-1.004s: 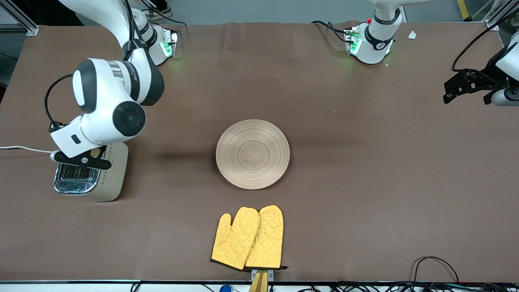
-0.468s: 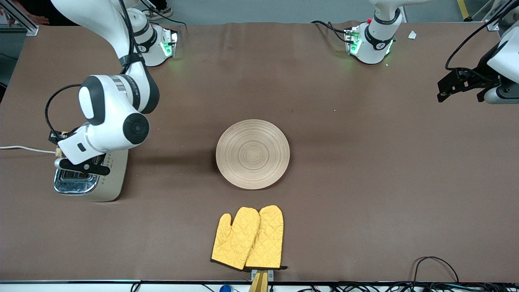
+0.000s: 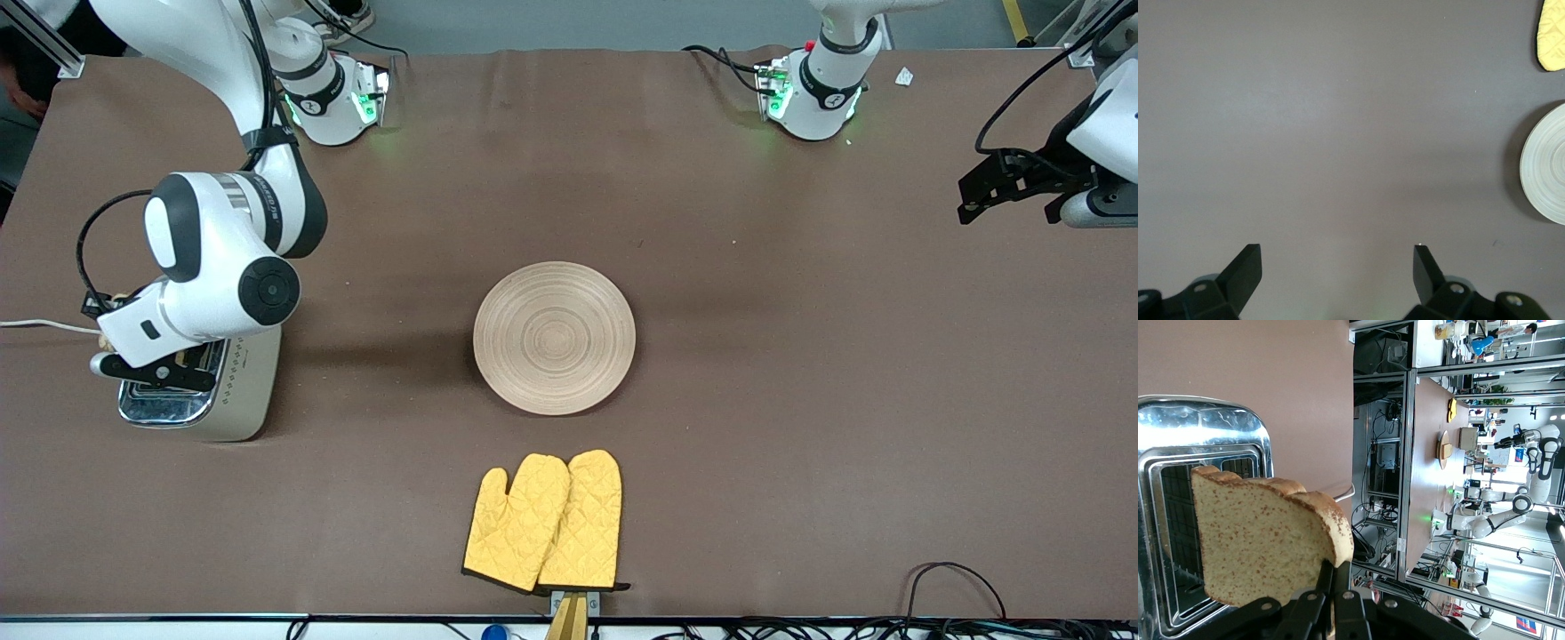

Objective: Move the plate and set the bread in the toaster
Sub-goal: 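Lower the bread into the toaster slot with the right gripper and release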

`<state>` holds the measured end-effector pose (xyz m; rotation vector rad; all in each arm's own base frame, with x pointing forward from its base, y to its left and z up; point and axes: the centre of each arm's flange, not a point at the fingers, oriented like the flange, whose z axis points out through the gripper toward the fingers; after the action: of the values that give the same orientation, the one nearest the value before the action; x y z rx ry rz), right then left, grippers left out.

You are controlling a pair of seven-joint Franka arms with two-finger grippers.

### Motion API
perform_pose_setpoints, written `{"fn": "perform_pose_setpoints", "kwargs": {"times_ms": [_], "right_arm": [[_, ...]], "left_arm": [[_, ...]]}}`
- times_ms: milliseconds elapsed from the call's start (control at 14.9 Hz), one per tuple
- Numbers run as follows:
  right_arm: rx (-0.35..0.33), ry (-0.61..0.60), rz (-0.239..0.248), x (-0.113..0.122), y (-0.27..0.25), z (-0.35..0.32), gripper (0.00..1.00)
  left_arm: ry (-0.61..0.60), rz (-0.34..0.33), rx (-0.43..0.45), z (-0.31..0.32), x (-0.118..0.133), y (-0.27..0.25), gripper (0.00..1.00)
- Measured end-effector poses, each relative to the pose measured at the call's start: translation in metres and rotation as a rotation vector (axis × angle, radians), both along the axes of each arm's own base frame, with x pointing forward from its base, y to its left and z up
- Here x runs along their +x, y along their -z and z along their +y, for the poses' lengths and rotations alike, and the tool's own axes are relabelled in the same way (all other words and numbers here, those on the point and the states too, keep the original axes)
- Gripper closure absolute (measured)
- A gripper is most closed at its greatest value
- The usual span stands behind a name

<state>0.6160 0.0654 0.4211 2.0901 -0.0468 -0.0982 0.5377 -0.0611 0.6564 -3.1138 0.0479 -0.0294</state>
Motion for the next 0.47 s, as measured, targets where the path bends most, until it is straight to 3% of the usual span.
{"fn": "perform_pose_setpoints", "kwargs": {"times_ms": [468], "right_arm": [[0.002, -0.009, 0.0, -0.0006, 0.0015, 0.0053, 0.96]], "left_arm": [[-0.006, -0.012, -0.001, 0.003, 0.0013, -0.002, 0.0]]}}
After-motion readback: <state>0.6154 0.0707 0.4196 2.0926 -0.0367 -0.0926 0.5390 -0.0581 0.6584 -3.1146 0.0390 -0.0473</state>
